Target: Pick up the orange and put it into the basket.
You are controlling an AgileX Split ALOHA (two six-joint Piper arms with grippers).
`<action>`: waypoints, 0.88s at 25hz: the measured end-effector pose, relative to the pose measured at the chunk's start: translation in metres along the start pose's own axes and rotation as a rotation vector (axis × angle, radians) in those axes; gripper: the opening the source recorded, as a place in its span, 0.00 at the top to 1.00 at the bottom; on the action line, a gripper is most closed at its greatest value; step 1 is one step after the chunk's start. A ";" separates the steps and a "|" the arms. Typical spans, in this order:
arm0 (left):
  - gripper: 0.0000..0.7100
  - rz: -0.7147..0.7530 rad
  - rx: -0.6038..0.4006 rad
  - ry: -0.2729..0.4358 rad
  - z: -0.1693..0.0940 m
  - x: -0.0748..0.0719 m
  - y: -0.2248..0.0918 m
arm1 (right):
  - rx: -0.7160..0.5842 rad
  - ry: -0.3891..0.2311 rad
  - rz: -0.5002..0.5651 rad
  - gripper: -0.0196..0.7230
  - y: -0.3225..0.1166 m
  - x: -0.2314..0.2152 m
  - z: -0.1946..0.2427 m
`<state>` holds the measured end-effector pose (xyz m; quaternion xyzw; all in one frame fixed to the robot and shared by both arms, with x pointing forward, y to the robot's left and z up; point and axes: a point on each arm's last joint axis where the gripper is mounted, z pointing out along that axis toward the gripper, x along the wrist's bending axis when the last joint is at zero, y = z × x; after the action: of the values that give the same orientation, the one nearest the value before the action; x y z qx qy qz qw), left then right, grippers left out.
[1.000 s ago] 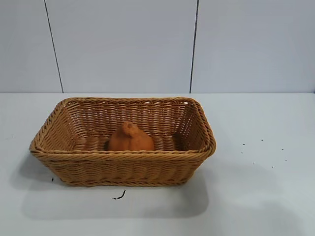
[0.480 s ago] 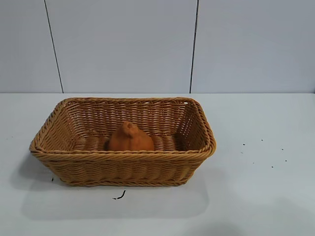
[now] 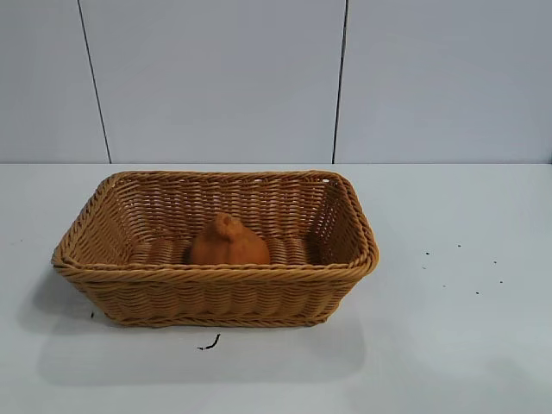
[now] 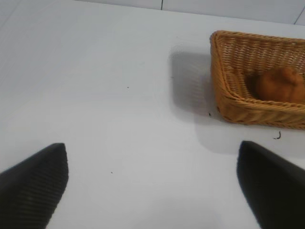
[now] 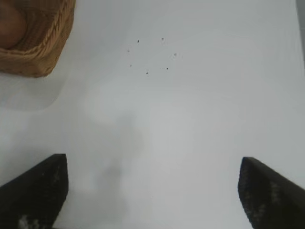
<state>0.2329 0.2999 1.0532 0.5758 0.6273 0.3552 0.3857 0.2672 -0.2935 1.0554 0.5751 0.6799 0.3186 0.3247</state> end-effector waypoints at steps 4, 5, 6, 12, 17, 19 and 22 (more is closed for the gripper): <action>0.03 0.000 0.000 0.000 0.000 0.000 0.000 | -0.144 -0.021 -0.006 0.04 -0.011 0.003 -0.020; 0.03 0.000 0.000 0.000 0.000 0.000 0.000 | -0.177 -0.025 -0.008 0.04 -0.015 0.003 -0.025; 0.03 0.000 0.000 0.000 0.000 0.000 0.000 | -0.197 -0.027 -0.008 0.04 -0.017 0.004 -0.027; 0.03 0.000 0.000 0.000 0.000 0.000 0.000 | -0.204 -0.020 -0.005 0.04 -0.017 0.005 -0.028; 0.03 0.000 0.000 0.000 0.000 0.000 0.000 | -0.204 -0.019 -0.005 0.04 -0.017 0.005 -0.028; 0.03 0.000 0.000 0.000 0.000 0.000 0.000 | -0.204 -0.019 -0.005 0.04 -0.017 0.005 -0.028; 0.03 0.000 0.000 0.000 0.000 0.000 0.000 | -0.204 -0.019 -0.005 0.04 -0.017 0.005 -0.028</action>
<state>0.2329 0.2999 1.0532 0.5758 0.6273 0.3552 0.3857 0.2339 -0.2929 1.0577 0.5405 0.6421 0.3799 0.3889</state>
